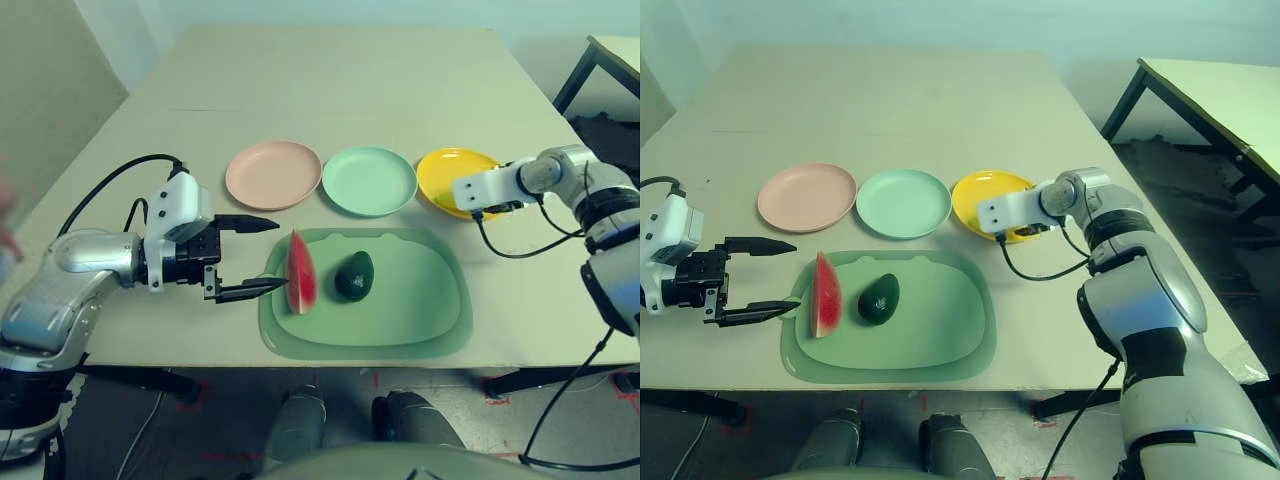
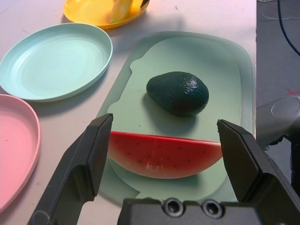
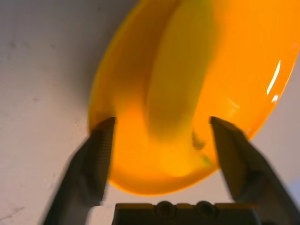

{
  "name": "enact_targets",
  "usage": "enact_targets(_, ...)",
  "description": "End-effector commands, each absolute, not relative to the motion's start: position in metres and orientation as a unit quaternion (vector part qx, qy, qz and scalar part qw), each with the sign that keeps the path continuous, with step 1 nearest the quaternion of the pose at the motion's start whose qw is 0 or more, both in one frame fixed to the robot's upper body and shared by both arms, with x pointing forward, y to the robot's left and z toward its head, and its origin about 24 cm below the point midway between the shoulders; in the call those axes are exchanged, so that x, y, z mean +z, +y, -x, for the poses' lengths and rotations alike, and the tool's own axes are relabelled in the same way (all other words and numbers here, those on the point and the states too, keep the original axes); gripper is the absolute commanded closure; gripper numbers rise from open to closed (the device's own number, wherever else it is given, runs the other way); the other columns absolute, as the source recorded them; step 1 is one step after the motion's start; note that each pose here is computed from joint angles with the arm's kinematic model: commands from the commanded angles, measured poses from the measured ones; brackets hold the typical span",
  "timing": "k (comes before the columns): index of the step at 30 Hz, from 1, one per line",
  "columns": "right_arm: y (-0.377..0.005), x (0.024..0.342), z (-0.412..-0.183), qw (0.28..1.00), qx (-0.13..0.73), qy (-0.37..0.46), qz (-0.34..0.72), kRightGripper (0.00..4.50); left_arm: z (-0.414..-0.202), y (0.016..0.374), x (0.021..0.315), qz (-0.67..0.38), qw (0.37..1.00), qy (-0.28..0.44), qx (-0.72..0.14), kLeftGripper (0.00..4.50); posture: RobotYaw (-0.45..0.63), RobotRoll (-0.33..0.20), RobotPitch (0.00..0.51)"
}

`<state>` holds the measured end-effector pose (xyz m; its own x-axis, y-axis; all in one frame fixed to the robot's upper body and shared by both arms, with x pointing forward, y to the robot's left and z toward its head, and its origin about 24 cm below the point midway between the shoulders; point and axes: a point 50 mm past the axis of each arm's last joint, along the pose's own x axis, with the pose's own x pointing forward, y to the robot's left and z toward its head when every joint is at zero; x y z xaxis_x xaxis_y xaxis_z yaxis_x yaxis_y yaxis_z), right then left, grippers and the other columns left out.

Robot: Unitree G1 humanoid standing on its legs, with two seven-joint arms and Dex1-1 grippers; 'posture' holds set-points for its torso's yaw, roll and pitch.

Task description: Place the fruits into color-matched plates.

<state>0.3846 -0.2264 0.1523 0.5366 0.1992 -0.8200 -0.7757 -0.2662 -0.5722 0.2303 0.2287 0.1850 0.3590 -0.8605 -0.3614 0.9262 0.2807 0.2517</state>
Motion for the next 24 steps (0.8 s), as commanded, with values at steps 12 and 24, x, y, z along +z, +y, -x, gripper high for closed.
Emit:
enact_targets(12, -0.144, 0.167, -0.334, 0.419, 0.653, 0.047, 0.629, 0.04, -0.235, 0.228, 0.186, -0.218, 0.769, 0.080, -0.596, 0.00, 0.11, 0.000, 0.091)
enact_targets(24, -0.096, 0.180, -0.286, 0.372, 0.710, -0.016, 0.598, 0.04, -0.232, 0.233, 0.188, -0.222, 0.755, 0.091, -0.610, 0.00, 0.12, 0.000, 0.089)
